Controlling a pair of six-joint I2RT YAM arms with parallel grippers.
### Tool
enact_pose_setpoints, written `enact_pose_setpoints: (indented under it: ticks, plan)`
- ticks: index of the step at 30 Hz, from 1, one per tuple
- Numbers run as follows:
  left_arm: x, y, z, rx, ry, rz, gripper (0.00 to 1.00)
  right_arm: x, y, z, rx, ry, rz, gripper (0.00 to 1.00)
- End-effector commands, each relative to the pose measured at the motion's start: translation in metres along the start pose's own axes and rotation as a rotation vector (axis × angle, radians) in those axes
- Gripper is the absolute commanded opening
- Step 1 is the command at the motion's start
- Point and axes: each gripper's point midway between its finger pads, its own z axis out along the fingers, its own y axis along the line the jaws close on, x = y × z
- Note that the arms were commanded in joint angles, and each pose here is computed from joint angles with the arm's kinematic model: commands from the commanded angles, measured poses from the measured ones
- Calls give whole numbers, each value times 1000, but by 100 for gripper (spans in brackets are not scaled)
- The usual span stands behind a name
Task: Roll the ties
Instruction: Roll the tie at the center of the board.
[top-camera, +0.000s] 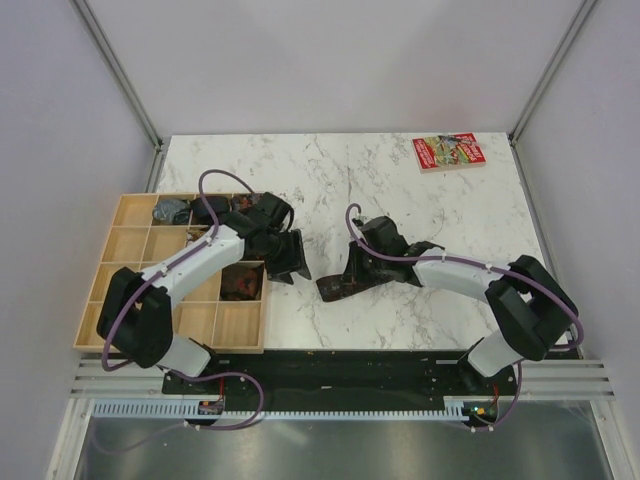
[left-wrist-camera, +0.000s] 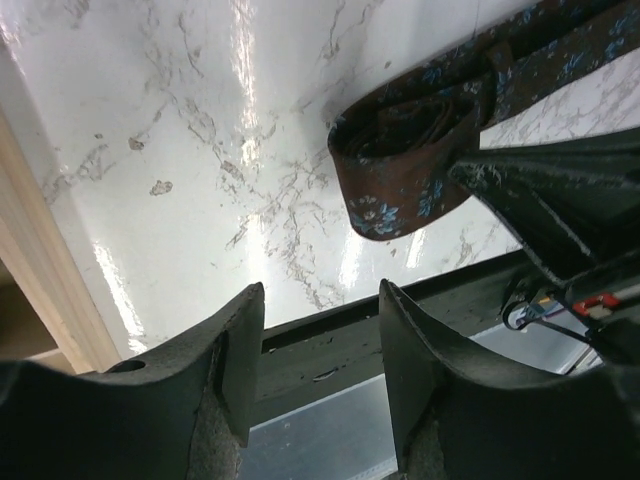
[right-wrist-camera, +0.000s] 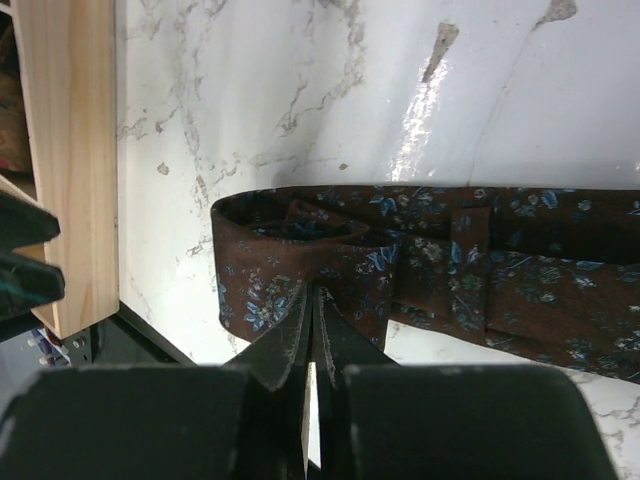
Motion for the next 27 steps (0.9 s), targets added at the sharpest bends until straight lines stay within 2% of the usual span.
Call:
enact_pose_setpoints:
  ticks: [1, 6, 14, 27]
  plan:
    - [3, -16, -2, 134, -41, 46, 56, 0, -9, 8, -6, -1, -14, 7]
    - [15, -23, 9, 183, -31, 74, 58, 6, -17, 14, 1, 16, -8, 6]
    - [13, -41, 28, 258, -45, 67, 60, 12, -28, 15, 16, 24, -1, 5]
    - [16, -34, 70, 233, 1, 31, 60, 16, -37, 13, 20, 29, 7, 4]
